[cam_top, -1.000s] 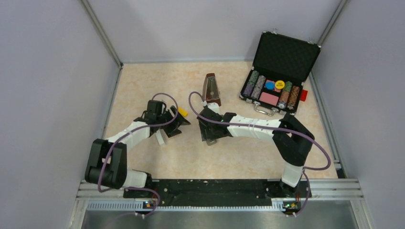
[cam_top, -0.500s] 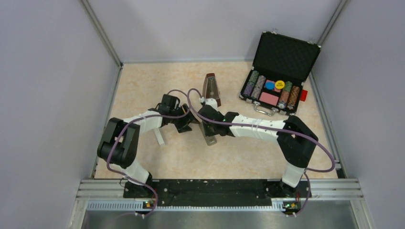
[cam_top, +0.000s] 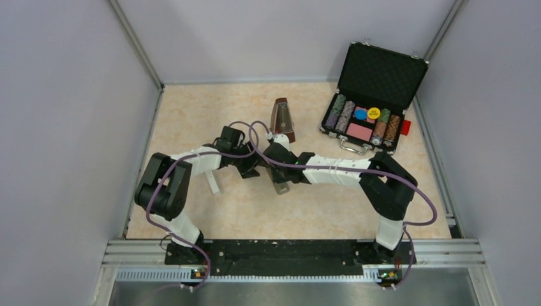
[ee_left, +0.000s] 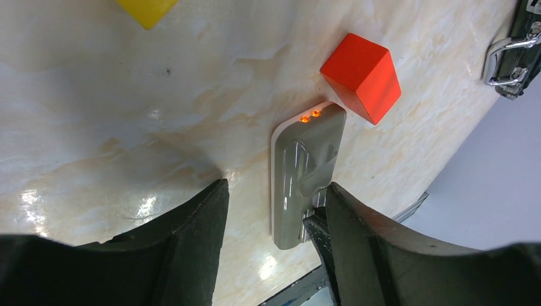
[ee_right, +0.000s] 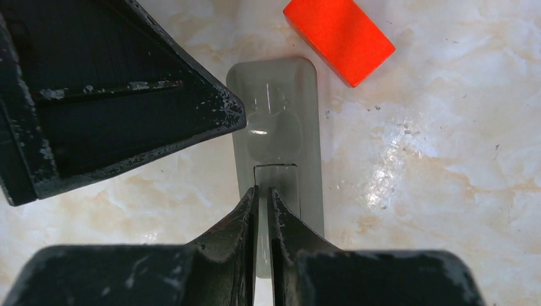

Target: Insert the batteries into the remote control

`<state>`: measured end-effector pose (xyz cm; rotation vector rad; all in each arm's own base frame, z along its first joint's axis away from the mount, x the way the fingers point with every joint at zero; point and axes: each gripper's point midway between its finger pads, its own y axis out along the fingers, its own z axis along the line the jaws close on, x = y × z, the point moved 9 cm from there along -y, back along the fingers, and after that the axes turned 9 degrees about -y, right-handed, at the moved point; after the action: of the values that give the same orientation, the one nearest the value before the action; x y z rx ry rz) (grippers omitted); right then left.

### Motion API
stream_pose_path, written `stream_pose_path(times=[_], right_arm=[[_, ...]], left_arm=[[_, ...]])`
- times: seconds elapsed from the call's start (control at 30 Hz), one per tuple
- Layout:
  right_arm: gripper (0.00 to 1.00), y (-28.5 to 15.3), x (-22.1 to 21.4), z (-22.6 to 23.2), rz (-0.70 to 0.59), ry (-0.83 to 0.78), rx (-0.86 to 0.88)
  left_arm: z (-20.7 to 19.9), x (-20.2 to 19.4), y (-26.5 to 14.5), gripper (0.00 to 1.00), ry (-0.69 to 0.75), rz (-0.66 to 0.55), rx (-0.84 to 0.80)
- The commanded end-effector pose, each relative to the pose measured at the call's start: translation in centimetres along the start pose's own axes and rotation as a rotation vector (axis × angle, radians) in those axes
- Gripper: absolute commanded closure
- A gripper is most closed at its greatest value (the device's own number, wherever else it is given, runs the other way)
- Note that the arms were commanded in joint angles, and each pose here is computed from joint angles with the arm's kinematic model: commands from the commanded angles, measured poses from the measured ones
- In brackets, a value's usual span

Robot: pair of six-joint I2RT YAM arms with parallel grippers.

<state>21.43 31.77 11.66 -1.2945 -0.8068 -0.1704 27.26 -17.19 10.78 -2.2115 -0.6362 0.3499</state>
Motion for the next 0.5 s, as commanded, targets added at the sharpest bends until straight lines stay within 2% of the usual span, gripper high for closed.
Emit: stream_pose_path(times=[0.0,0.17,0.47], right_arm=[[0.91,1.1,-2.1,-0.8,0.086,0.004,-0.014],[0.91,0.4,-0.8,-1.0,0.055,0.022,0.004],[0.86,-2.8,2.1,-0.9,-0.08,0.045,0.065]], left_arm=[[-1.2,0.4,0.2,0.38,0.018,-0.007,-0.031],[-1.6,0.2,0.1,0.38,0.037,0.004,-0.05],[-2.6,0.2,-0.5,0.4,0.062,-0.001,-0.084]])
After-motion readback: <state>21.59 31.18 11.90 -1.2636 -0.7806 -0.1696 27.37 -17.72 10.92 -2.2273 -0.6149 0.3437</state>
